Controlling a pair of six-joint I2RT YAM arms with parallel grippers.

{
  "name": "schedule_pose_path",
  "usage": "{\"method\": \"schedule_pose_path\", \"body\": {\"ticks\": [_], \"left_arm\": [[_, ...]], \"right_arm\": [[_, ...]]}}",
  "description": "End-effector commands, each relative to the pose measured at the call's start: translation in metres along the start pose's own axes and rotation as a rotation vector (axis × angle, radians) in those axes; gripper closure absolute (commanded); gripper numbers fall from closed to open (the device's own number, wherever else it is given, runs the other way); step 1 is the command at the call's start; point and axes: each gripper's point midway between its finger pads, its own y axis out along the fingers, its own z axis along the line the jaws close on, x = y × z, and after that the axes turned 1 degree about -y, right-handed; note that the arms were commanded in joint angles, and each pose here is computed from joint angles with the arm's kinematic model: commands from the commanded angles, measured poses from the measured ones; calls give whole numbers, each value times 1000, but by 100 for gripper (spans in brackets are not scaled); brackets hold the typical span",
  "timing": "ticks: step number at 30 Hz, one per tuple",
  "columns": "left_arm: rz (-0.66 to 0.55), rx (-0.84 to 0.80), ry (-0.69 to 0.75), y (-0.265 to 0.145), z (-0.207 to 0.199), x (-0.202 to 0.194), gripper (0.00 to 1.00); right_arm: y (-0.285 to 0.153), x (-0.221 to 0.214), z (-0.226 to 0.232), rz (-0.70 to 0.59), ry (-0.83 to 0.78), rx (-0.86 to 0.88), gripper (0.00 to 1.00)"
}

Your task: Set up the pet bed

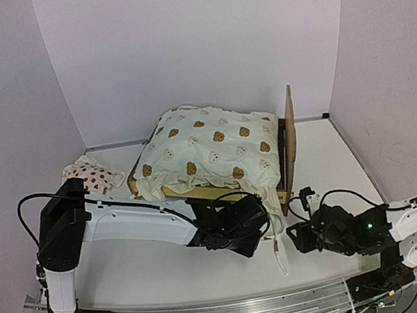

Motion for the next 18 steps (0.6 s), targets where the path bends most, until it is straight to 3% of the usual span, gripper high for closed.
{"method": "schedule_pose_path", "body": {"ticks": [1,9,18], "left_arm": [[-75,-66,-8,-26,-11,28,100],[-77,-81,-3,-30,-13,30,100],[-69,-107,2,-30,-17,28,100]], "right_arm": [[20,2,5,84,32,20,60],[46,4,5,123,108,44,61],[56,15,-3,32,154,14,64]]}}
